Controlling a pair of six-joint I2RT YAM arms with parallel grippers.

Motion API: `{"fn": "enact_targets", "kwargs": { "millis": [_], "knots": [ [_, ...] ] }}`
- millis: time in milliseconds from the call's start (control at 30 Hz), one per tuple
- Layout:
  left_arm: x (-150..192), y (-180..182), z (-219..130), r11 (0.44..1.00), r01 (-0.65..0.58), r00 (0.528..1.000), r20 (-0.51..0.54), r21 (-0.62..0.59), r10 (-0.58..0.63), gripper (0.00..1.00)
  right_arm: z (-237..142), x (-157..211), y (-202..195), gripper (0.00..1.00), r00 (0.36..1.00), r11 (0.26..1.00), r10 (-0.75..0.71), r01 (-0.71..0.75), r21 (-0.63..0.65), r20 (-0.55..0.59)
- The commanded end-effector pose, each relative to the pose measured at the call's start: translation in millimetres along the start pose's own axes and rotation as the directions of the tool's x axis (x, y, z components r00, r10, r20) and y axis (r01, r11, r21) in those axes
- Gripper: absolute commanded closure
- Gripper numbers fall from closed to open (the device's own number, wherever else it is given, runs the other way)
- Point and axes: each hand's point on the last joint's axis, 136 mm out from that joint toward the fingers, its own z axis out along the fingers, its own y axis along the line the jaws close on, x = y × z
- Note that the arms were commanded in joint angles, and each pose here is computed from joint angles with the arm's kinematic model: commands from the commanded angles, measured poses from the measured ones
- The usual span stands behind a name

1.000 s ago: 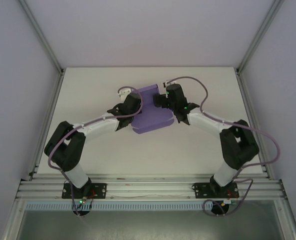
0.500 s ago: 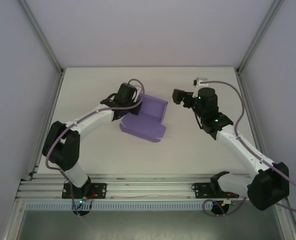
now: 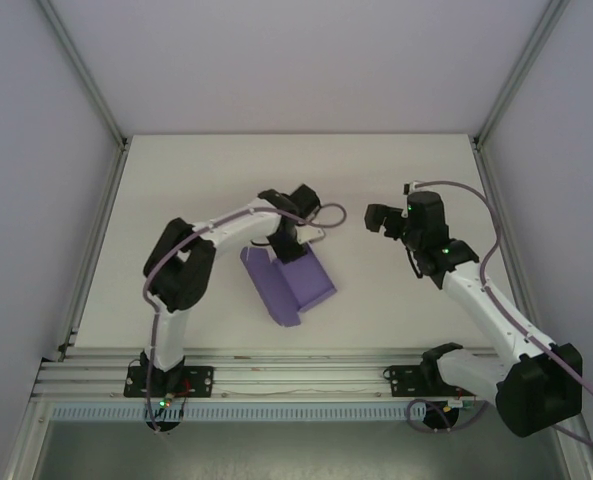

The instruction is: Assemble paper box

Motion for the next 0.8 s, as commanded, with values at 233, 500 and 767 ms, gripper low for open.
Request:
{"fn": "enact_targets", "kwargs": {
  "millis": [233,500,767],
  "knots": [
    [-23.9,53.8,37.1,0.89,-0.079,0.989,-0.144,-0.449,0.016,1.0,4.5,4.7,-12.1,0.0,1.0,0.999,0.021,-0.021,0.044,-0.013],
    [-30.5,42.5,71.7,0.883,-0.195,0.971,-0.212,-0.426,0.112,1.0,3.9,9.9,-18.9,0.0,0.999,0.997,0.024,-0.022,0.072,-0.021],
    [-56.8,32.6,10.8,0.9,-0.224,0.973,-0.036,-0.374,0.227,0.49,-6.8,9.5,-25.6,0.0,1.0,0.997,0.011,-0.01,0.077,-0.015]
  ]
}}
